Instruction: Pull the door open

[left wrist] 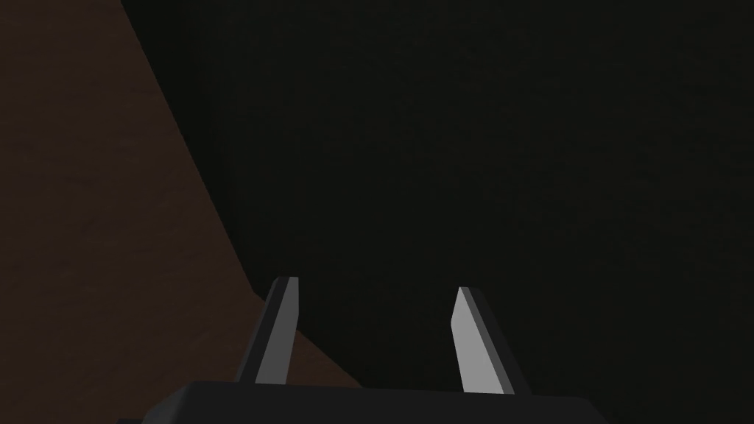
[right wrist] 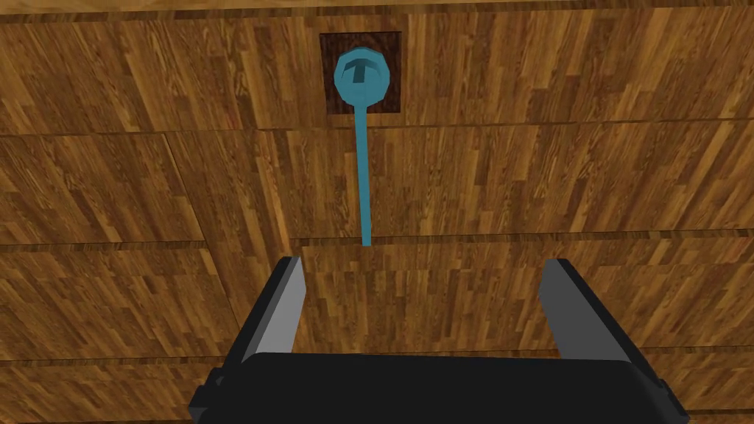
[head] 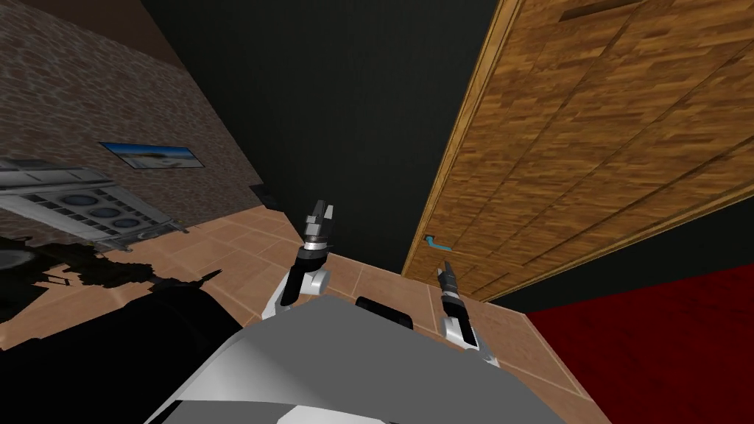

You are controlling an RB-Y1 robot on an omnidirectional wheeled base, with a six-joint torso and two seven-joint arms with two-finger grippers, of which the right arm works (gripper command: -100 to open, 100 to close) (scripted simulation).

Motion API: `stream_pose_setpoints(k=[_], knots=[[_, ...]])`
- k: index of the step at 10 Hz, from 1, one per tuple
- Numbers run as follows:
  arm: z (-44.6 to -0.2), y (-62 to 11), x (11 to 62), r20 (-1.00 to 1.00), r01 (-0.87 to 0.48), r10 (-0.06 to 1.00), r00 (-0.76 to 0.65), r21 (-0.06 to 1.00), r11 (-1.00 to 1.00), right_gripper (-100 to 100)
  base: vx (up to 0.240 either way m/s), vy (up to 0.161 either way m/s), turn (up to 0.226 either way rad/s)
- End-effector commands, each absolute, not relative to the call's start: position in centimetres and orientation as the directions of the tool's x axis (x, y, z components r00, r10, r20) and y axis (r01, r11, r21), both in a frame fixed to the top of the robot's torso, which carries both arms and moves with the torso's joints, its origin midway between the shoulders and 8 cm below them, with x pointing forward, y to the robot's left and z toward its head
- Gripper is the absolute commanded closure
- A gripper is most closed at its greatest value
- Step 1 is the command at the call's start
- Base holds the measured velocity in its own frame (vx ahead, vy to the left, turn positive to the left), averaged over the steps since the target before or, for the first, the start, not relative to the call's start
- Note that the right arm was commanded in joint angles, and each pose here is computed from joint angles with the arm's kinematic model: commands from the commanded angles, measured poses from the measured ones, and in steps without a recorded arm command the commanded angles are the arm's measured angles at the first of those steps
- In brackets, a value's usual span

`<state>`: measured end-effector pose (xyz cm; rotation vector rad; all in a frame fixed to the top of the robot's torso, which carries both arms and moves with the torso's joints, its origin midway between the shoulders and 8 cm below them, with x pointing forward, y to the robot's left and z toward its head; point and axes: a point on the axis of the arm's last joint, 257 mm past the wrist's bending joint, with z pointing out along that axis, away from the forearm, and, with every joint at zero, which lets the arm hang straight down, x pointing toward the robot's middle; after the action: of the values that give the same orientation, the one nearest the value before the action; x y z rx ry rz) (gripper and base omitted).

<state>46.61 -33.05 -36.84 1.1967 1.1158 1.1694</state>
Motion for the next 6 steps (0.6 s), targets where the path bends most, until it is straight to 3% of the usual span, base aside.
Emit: stream_pose_setpoints(k=[1, 4, 6], knots=[[-37.5, -33.4, 46.5, -0.006, -0.04, 0.996, 0.085, 0.999, 0.009, -100, 0.015, -0.066, 0.187], [-38.8, -34.2, 46.2, -0.002, -0.011, 0.995, 0.098, 1.0, 0.004, -100, 0.019, -0.097, 0.18], [-38.8, -34.2, 46.3, -0.002, -0.009, 0.995, 0.099, 1.0, 0.003, -100, 0.001, -0.045, 0.063]])
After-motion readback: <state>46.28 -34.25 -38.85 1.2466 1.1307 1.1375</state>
